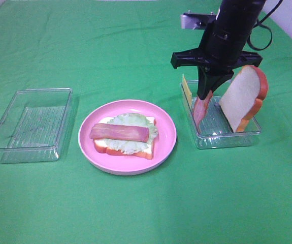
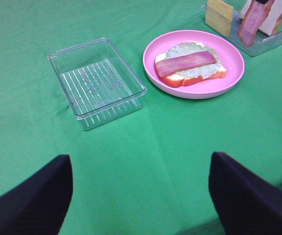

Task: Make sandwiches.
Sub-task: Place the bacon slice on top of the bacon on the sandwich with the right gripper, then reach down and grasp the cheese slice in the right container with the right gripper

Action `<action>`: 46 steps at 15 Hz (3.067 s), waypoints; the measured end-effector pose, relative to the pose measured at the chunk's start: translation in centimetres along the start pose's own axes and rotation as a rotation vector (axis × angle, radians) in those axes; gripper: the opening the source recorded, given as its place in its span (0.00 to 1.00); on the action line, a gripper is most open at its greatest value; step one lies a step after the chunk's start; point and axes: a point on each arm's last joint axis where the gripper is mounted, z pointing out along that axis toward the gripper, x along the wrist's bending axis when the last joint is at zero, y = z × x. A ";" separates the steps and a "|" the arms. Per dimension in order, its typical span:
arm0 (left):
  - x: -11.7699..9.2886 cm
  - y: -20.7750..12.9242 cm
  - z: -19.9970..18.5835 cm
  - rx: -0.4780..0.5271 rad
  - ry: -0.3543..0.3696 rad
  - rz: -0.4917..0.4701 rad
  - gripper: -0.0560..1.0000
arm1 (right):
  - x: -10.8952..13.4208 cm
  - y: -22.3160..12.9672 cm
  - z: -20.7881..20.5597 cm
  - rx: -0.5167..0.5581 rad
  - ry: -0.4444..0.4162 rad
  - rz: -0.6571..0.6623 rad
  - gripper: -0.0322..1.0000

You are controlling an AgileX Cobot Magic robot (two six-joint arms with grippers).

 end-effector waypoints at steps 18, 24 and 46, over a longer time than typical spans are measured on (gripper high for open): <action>0.0 0.0 0.0 -0.001 0.000 0.000 0.75 | 11.6 1.0 3.7 -0.087 0.729 -0.141 0.03; 0.0 0.0 0.0 -0.001 0.000 0.000 0.75 | 9.1 1.6 6.2 -0.079 0.411 -0.034 0.03; 0.0 0.0 0.0 -0.001 0.000 0.000 0.75 | 1.3 5.8 0.7 -0.123 -0.016 0.046 0.63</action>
